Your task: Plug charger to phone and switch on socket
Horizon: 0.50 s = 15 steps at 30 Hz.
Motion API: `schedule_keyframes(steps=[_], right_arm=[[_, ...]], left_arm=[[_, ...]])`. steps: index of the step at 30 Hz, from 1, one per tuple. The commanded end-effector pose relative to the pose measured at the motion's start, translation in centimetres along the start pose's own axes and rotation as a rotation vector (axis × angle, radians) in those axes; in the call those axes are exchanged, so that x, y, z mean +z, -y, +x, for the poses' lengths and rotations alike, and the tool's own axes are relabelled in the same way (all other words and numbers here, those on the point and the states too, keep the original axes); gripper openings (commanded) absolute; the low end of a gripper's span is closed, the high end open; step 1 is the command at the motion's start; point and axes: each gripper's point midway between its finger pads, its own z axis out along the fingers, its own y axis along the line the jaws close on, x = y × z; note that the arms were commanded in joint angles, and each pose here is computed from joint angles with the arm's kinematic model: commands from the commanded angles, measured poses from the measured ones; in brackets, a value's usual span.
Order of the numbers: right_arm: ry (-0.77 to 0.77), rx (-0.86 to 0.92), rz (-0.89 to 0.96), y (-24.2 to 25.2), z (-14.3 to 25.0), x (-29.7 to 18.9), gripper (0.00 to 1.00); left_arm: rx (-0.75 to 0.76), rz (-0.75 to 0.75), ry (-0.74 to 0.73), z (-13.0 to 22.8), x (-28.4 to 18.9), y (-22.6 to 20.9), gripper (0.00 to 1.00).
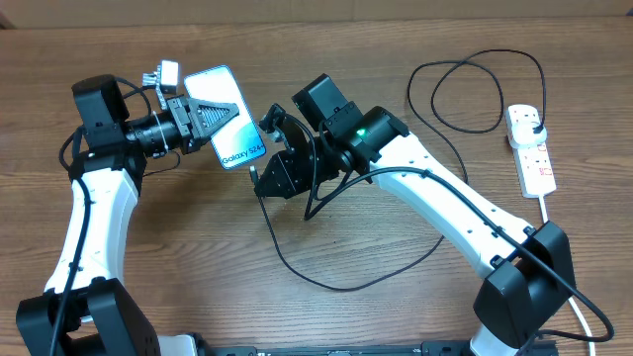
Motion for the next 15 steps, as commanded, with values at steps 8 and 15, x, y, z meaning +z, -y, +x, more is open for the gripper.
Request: schedule_keyframes(steps=[8, 15], right_arm=[[0.021, 0.004, 0.054, 0.9, -0.5, -0.2, 0.04], [0.009, 0.037, 0.156, 2.8, 0.1, -0.4, 0.35]], left_arm=[[0.145, 0.015, 0.003, 0.0, -0.2, 1.5, 0.04], [0.072, -0.166, 0.175, -3.2, -3.3, -2.3, 0.04]])
